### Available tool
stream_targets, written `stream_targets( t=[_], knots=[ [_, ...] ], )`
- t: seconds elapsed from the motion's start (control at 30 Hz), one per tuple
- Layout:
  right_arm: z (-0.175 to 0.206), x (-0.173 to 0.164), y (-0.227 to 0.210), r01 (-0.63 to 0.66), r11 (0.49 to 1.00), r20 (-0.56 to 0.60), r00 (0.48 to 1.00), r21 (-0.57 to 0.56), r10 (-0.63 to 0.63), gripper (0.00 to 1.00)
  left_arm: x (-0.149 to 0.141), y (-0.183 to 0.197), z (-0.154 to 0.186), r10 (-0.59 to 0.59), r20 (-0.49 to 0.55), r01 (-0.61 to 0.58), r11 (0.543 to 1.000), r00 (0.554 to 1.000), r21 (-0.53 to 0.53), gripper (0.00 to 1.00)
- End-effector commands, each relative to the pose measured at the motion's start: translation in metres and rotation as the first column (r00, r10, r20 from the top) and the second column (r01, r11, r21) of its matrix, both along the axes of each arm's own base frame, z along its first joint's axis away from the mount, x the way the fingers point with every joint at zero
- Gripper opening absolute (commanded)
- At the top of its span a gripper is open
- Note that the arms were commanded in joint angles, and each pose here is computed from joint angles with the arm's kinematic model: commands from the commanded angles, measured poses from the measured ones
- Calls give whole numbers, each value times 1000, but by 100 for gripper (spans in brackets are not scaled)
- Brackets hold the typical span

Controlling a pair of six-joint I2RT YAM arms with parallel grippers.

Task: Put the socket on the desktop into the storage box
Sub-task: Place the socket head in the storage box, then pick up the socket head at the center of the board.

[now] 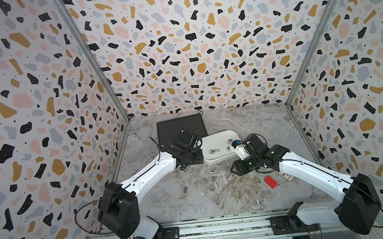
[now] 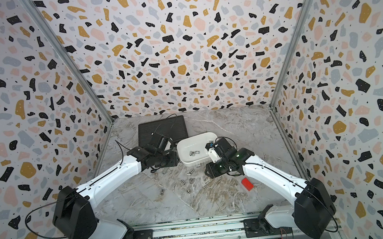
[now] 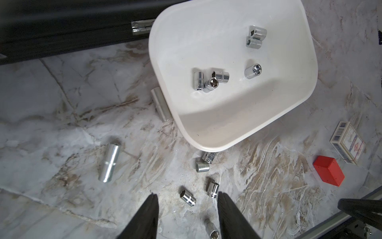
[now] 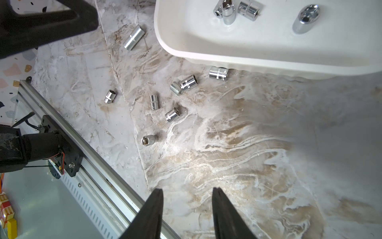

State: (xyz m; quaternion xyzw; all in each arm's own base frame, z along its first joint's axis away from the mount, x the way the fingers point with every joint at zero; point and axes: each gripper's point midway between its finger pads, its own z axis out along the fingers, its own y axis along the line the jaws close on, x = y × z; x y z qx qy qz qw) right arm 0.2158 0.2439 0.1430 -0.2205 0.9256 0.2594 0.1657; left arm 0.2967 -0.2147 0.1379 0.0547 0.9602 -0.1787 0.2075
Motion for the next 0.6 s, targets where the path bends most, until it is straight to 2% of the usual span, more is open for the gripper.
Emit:
stream_targets(
  t=[0.0, 0.23, 0.57],
  knots=[
    [10, -1, 6, -35, 999, 24, 999, -12, 35, 44, -10, 12, 2, 33, -1, -33, 999, 999, -39, 51],
    [3, -12, 28, -122, 992, 15, 992, -40, 122, 44, -33, 43, -23, 117, -58, -120, 992, 991, -44, 51],
    [-8, -32, 58, -254, 963, -6, 967, -85, 254, 45, -59, 72, -40, 201, -104, -209, 975, 974, -72, 51]
  ],
)
